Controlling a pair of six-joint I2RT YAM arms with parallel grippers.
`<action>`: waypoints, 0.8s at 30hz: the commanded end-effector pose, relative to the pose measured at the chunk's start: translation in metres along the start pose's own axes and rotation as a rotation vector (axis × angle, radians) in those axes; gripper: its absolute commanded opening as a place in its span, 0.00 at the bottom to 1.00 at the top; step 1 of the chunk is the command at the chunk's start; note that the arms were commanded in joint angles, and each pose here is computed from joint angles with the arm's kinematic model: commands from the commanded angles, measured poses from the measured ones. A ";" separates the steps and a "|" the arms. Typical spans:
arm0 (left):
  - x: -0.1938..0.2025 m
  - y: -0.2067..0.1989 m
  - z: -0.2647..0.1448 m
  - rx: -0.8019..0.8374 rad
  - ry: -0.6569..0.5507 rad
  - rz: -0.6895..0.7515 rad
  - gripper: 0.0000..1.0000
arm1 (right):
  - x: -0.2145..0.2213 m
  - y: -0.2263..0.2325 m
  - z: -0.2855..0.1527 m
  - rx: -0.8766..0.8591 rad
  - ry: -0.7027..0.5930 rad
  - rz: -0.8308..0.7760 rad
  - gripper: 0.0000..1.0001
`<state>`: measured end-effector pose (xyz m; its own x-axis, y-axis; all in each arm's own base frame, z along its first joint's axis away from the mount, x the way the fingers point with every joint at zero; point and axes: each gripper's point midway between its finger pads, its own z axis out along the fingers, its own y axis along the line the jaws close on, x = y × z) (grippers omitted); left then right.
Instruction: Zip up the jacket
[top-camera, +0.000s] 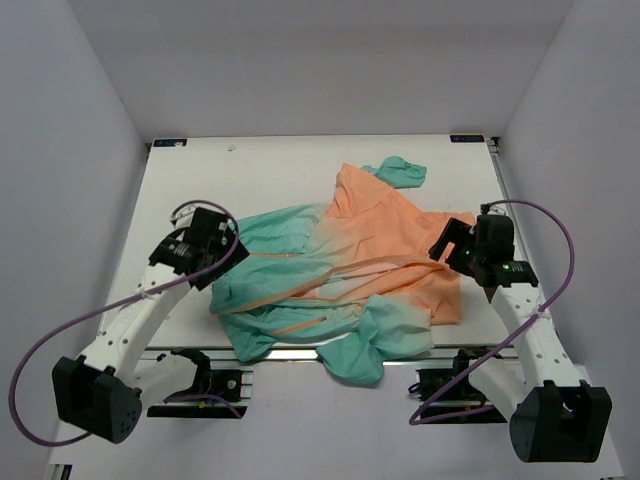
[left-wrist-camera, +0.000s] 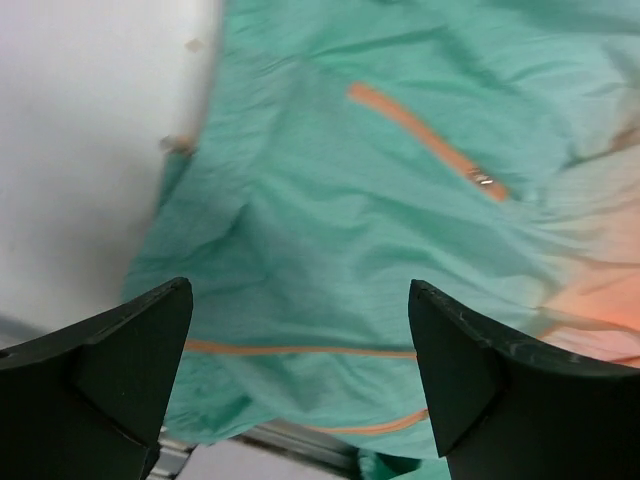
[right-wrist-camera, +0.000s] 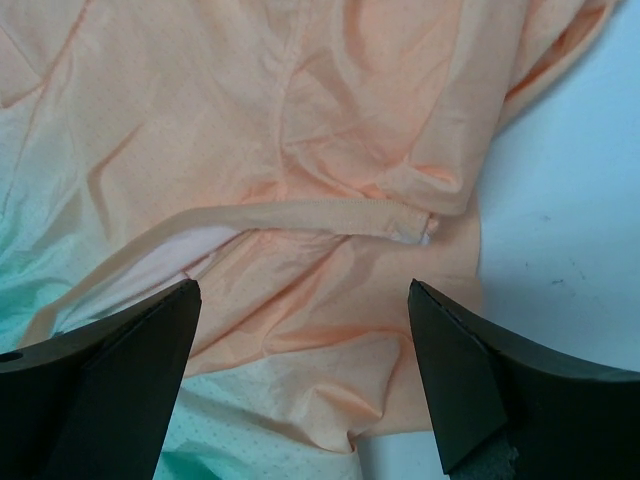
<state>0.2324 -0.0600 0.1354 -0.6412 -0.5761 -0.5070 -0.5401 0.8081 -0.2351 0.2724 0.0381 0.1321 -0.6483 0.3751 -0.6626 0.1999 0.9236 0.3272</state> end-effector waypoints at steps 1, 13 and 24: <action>-0.022 -0.059 -0.001 0.163 -0.041 0.066 0.98 | 0.037 -0.013 0.000 0.043 0.118 0.056 0.89; 0.024 -0.151 0.083 0.171 0.088 0.397 0.98 | 0.094 -0.029 0.028 0.108 0.330 0.135 0.89; 0.107 -0.066 0.120 -0.005 0.339 0.450 0.95 | 0.067 -0.016 0.090 0.096 0.375 0.118 0.87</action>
<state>0.2949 -0.1607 0.0159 -0.9131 -0.1886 -0.3615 -0.1832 0.9818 -0.0496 0.2643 0.0516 0.0237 -0.8433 0.4490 -0.2954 0.3748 0.8852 0.2756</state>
